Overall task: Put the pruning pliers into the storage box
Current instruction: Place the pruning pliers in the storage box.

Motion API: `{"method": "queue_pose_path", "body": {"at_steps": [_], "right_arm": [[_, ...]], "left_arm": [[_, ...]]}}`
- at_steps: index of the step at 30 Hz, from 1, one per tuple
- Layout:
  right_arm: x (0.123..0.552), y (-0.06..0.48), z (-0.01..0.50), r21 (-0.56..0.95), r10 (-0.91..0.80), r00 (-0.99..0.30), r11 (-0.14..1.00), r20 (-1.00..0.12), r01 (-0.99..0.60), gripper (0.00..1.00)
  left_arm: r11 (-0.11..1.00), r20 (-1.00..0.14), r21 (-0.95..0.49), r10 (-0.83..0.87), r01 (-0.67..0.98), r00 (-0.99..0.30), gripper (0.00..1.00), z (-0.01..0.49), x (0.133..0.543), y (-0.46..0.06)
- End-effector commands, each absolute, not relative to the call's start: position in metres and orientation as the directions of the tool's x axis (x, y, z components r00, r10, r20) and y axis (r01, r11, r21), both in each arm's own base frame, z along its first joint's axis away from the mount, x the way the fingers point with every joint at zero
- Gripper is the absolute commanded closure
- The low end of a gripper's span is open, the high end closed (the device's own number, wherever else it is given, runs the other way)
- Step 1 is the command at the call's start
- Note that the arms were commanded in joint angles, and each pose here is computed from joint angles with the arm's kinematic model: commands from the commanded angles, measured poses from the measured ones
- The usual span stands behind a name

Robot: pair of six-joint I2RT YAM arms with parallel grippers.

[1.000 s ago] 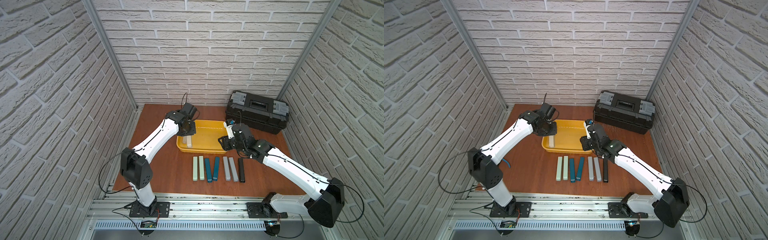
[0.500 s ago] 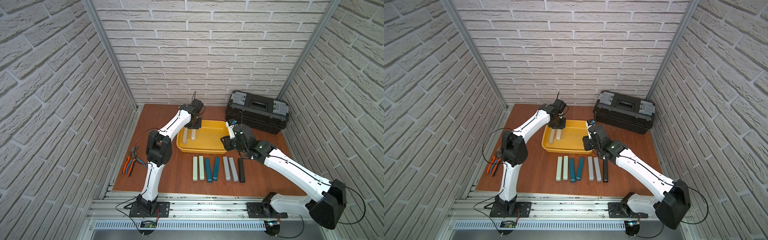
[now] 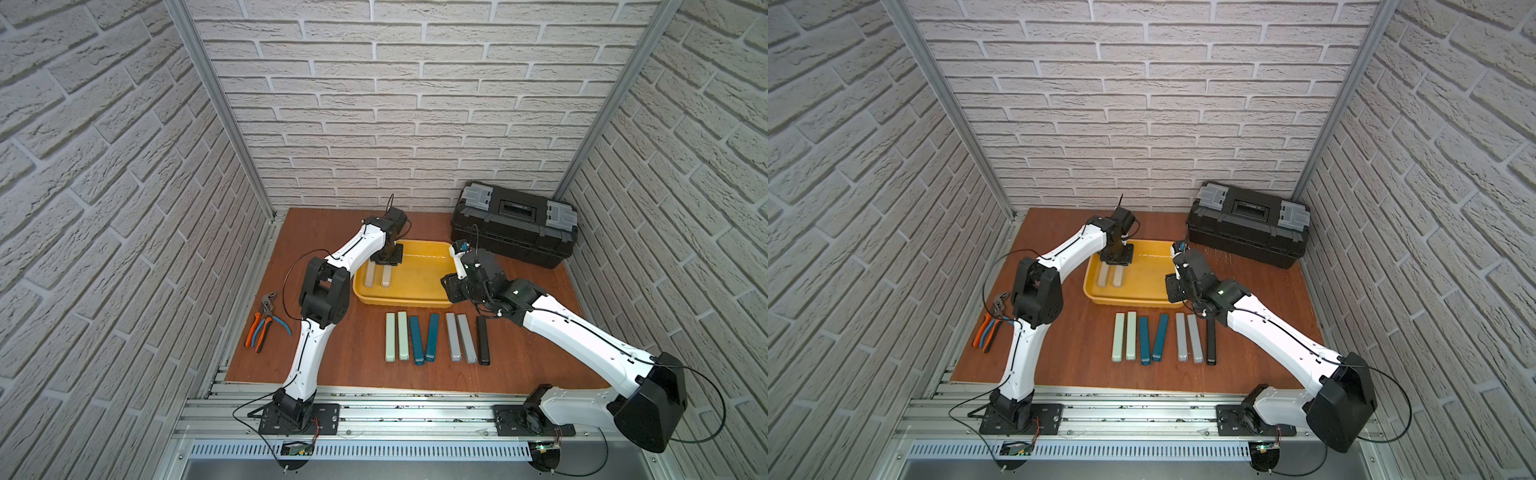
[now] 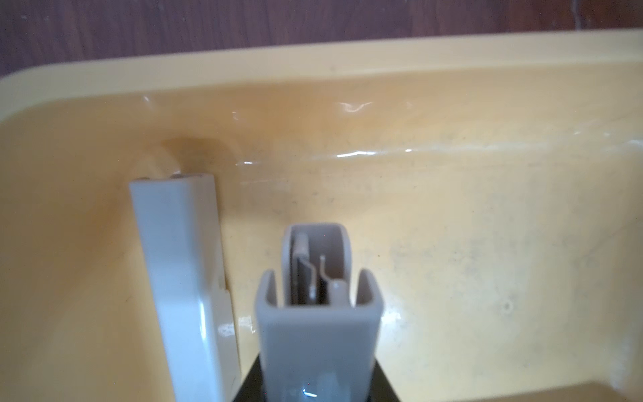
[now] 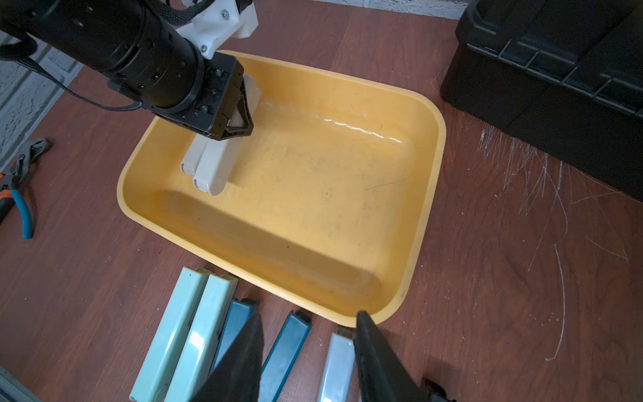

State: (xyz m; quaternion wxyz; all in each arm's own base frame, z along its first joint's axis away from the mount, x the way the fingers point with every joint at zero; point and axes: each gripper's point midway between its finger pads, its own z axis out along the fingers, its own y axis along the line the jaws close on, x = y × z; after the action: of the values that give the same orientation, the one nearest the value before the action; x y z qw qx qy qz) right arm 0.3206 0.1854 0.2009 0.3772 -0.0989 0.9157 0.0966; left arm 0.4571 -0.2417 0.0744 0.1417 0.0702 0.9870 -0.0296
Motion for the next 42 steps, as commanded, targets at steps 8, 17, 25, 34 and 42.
{"method": "queue_pose_path", "body": {"at_steps": [8,17,25,34,42], "right_arm": [[0.326,0.191,0.199,0.097,-0.119,-0.698,0.960,-0.706,-0.262,0.56],[0.328,0.193,0.194,0.093,-0.123,-0.705,0.961,-0.698,-0.260,0.56],[0.329,0.195,0.191,0.091,-0.130,-0.714,0.960,-0.688,-0.264,0.55],[0.328,0.194,0.205,0.093,-0.127,-0.696,0.958,-0.706,-0.270,0.54],[0.322,0.193,0.231,0.117,-0.110,-0.666,0.951,-0.738,-0.287,0.54]], "left_arm": [[0.992,-0.282,0.017,0.126,0.126,-0.951,0.71,0.036,0.481,-0.223],[0.994,-0.254,0.029,0.106,0.102,-0.961,0.69,0.018,0.485,-0.211],[0.997,-0.258,0.006,0.081,0.083,-0.963,0.62,0.014,0.485,-0.215],[0.995,-0.329,-0.070,0.047,0.074,-0.943,0.55,0.062,0.491,-0.229],[0.986,-0.453,-0.134,0.025,0.096,-0.891,0.51,0.147,0.478,-0.248]]}}
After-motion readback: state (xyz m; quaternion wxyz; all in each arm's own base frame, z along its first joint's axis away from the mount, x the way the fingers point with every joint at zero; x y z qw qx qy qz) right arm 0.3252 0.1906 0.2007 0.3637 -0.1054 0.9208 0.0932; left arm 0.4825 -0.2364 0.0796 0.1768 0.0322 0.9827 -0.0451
